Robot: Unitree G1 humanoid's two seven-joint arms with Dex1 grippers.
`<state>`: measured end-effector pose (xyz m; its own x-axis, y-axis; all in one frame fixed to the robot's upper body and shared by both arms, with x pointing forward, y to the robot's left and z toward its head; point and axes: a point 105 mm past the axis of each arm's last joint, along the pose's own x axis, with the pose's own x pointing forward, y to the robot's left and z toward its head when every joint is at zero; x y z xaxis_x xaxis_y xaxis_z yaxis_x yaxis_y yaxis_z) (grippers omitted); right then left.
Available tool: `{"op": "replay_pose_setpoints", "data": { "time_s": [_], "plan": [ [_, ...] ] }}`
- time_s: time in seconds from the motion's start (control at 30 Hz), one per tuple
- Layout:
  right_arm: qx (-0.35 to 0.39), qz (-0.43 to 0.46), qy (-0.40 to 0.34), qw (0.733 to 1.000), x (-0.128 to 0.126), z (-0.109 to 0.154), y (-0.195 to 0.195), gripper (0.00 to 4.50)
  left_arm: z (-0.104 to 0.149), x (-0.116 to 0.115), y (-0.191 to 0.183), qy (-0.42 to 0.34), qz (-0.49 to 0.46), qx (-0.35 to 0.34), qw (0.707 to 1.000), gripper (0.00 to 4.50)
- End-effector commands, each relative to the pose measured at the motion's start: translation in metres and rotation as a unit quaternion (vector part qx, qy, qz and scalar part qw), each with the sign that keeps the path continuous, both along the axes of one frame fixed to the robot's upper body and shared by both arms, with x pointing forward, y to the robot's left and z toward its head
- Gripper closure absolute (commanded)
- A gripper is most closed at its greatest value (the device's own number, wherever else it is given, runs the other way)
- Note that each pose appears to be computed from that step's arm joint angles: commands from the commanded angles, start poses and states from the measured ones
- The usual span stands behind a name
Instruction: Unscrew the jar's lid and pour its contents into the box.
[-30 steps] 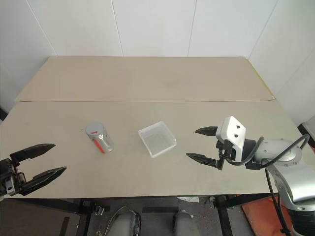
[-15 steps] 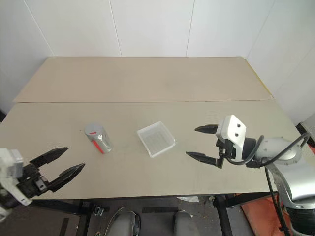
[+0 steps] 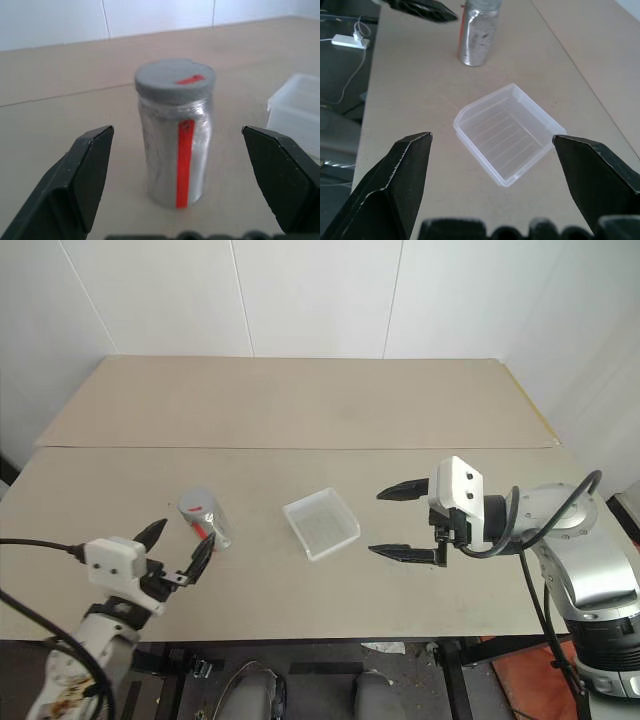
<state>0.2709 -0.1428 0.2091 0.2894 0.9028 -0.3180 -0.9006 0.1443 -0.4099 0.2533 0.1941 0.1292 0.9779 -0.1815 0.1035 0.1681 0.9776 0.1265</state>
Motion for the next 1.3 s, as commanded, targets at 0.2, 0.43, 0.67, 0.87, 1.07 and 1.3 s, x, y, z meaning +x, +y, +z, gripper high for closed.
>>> {"op": "replay_pose_setpoints", "data": {
  "time_s": [0.2,0.43,0.67,0.87,1.07,1.3],
  "plan": [
    [0.002,0.019,-0.031,0.999,-0.005,0.016,0.002,0.00,0.008,0.022,-0.005,-0.072,0.067,0.011,0.995,0.04],
    [0.000,0.020,-0.037,0.999,-0.009,0.017,0.001,0.00,0.001,0.036,-0.016,-0.069,0.063,-0.001,0.996,0.04],
    [0.001,0.017,-0.041,0.999,-0.013,0.021,-0.002,0.00,0.001,0.044,-0.018,-0.072,0.066,-0.006,0.995,1.66],
    [0.014,0.020,-0.042,0.999,-0.017,0.023,0.001,0.00,0.004,0.047,-0.017,-0.076,0.058,-0.008,0.995,2.52],
    [0.036,0.034,-0.047,0.998,-0.018,0.025,0.012,0.00,0.038,0.048,-0.028,-0.083,-0.064,0.015,0.994,2.52],
    [0.085,0.032,-0.048,0.995,-0.001,0.036,0.042,0.00,0.069,0.041,-0.039,-0.027,-0.326,0.027,0.945,2.52]
  ]
}}
